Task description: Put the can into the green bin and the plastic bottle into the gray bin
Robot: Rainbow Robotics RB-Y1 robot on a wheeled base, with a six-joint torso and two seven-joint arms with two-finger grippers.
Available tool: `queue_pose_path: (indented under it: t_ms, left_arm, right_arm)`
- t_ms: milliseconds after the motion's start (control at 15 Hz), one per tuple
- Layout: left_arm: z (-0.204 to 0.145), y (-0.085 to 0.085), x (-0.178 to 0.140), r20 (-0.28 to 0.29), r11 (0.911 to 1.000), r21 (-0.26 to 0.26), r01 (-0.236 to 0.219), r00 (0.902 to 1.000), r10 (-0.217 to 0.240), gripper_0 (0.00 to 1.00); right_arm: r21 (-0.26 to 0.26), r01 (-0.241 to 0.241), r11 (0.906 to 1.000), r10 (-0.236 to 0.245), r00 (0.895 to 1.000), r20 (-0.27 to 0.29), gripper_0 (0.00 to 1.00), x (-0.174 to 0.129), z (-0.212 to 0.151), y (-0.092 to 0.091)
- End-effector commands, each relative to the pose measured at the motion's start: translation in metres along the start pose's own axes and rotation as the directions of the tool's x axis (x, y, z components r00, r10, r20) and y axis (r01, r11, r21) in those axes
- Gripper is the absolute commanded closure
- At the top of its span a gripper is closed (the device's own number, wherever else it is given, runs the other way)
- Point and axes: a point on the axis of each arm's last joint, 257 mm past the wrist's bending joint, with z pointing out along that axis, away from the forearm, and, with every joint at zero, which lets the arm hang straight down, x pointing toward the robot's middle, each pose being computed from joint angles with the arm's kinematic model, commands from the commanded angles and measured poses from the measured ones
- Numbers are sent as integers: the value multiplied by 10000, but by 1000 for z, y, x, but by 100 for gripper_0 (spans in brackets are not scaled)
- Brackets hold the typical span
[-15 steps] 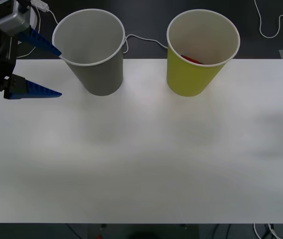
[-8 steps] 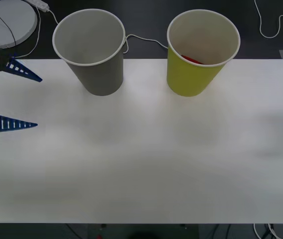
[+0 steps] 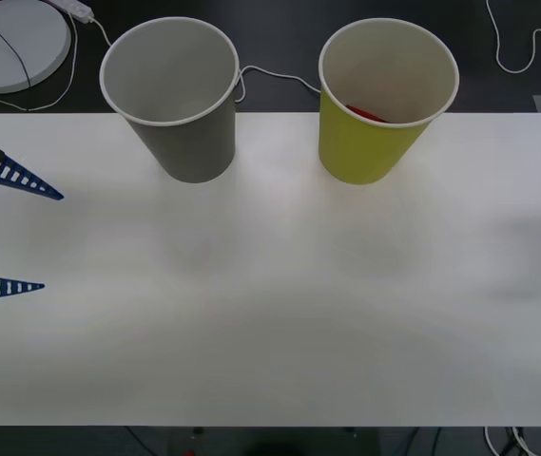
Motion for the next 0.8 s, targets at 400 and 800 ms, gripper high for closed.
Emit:
queue_pose_path:
  t_ms: [400,800]
  left_arm:
    - [20,-10,-5,688,9994,-10,333,9971,-332,0]
    - [26,-16,-2,748,9987,28,510,9959,-511,0]
  right_arm:
    - [0,0,10000,0,10000,0,0,0,0,0]
    - [0,0,10000,0,10000,0,0,0,0,0]
